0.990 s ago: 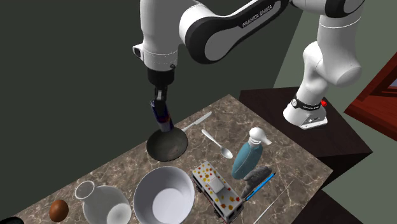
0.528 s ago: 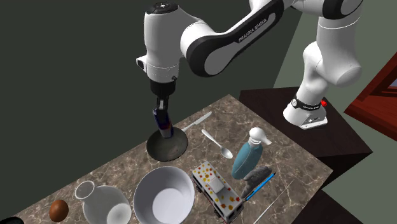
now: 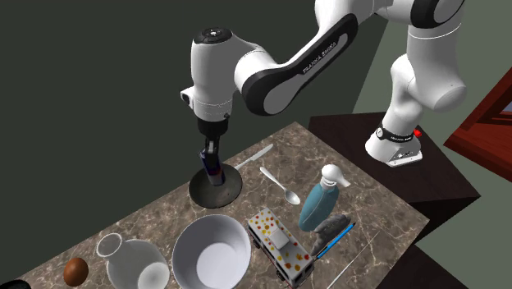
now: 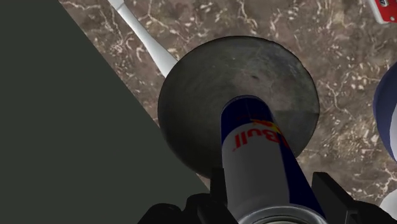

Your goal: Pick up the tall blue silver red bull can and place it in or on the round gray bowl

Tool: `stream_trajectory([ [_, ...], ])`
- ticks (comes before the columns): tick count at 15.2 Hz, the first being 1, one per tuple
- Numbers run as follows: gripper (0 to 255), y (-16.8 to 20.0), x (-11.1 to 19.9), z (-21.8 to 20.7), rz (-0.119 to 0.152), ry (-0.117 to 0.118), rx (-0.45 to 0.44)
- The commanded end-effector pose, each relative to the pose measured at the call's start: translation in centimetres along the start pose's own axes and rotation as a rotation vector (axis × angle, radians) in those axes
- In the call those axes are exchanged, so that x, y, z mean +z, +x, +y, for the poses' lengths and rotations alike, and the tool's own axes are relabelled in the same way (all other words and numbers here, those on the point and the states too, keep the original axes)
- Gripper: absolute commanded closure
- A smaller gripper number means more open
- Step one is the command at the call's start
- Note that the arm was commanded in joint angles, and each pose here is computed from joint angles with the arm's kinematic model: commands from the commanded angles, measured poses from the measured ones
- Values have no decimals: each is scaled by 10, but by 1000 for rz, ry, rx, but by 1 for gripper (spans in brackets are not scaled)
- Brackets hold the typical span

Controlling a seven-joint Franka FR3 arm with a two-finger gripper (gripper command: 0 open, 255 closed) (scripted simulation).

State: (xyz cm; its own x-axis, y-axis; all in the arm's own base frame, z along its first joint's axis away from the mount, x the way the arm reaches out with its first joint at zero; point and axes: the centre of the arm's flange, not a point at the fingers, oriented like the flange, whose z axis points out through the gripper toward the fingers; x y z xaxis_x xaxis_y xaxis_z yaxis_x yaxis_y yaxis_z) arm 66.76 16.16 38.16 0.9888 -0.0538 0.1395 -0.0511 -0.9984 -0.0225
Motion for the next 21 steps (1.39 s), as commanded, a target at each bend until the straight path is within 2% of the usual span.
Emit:
stream_trajectory([
  [1, 255, -1, 11, 0, 1, 0, 0],
  [10, 255, -2, 18, 0, 1, 0, 0],
  [11, 0, -2, 18, 0, 1, 0, 0],
  [16, 0, -2, 18, 0, 1, 0, 0],
  [20, 0, -2, -32, 0, 1, 0, 0],
  [21, 0, -2, -32, 0, 1, 0, 0],
])
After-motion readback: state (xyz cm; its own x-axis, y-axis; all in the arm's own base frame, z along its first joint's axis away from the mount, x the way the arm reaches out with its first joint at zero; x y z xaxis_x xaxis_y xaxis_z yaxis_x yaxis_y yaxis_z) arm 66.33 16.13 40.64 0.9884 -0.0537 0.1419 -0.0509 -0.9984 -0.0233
